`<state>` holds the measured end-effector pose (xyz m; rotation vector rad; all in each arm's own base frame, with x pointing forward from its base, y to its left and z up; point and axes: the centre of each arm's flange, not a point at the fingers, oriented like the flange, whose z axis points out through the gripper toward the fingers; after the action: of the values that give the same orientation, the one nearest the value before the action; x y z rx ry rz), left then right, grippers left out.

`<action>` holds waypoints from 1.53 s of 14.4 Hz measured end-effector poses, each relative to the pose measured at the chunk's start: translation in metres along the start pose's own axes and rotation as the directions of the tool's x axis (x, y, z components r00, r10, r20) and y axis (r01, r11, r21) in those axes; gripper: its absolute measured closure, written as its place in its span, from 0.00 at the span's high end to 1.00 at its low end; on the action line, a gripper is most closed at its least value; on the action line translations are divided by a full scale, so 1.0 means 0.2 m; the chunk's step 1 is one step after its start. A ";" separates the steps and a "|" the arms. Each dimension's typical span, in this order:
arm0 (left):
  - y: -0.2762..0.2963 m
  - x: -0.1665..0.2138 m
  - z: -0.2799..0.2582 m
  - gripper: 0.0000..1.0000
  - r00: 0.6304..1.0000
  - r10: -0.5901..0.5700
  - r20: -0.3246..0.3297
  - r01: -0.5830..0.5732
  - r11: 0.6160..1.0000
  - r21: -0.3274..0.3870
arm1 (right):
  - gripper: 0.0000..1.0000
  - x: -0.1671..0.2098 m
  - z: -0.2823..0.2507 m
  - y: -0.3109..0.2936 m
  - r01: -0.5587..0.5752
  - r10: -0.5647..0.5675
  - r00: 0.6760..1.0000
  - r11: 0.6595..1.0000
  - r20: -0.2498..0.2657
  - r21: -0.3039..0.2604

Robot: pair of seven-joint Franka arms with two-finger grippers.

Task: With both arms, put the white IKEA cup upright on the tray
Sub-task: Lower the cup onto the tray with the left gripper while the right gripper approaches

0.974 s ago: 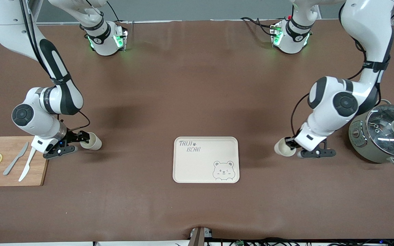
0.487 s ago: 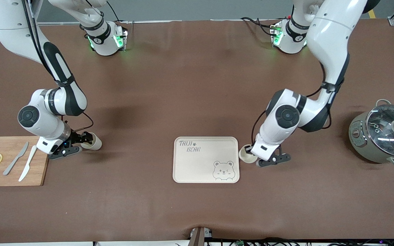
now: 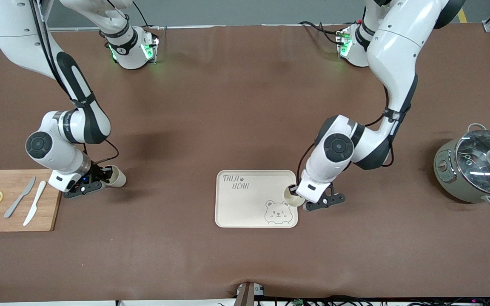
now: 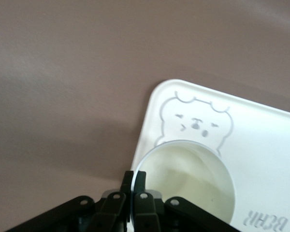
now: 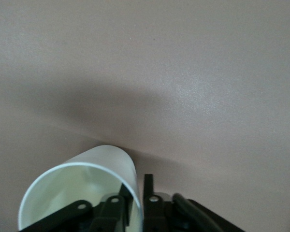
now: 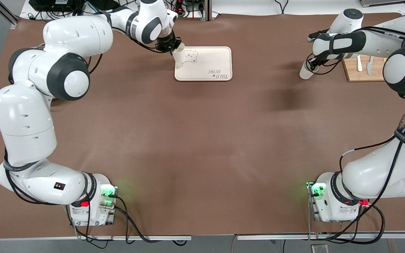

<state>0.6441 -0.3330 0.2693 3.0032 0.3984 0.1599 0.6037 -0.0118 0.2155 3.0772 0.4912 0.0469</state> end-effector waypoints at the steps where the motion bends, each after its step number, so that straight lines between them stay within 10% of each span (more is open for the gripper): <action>1: 0.03 -0.03 0.00 0.04 1.000 0.003 0.002 -0.003 1.000 -0.001 | 0.04 0.01 -0.03 -0.02 -0.004 0.004 1.000 1.000 0.006 0.007; 7: 0.13 -0.14 0.10 0.04 1.000 -0.005 -0.002 0.005 0.999 0.035 | 0.04 0.28 -0.43 -0.21 -0.144 0.135 0.980 0.988 0.143 0.055; 13: 0.14 -0.17 0.19 0.04 1.000 -0.016 0.003 0.015 0.998 0.056 | 0.04 0.59 -1.02 -1.03 -0.429 0.418 0.901 0.896 0.112 0.112; 22: 0.15 -0.12 0.15 0.84 0.999 -0.020 -0.047 0.023 0.997 0.070 | 0.04 0.87 -0.70 -1.84 -0.551 0.560 0.828 0.801 0.031 0.234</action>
<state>0.6314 -0.3705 0.2412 3.0680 0.4498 0.2191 0.6495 0.3949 0.3485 3.3317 -0.4657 0.0638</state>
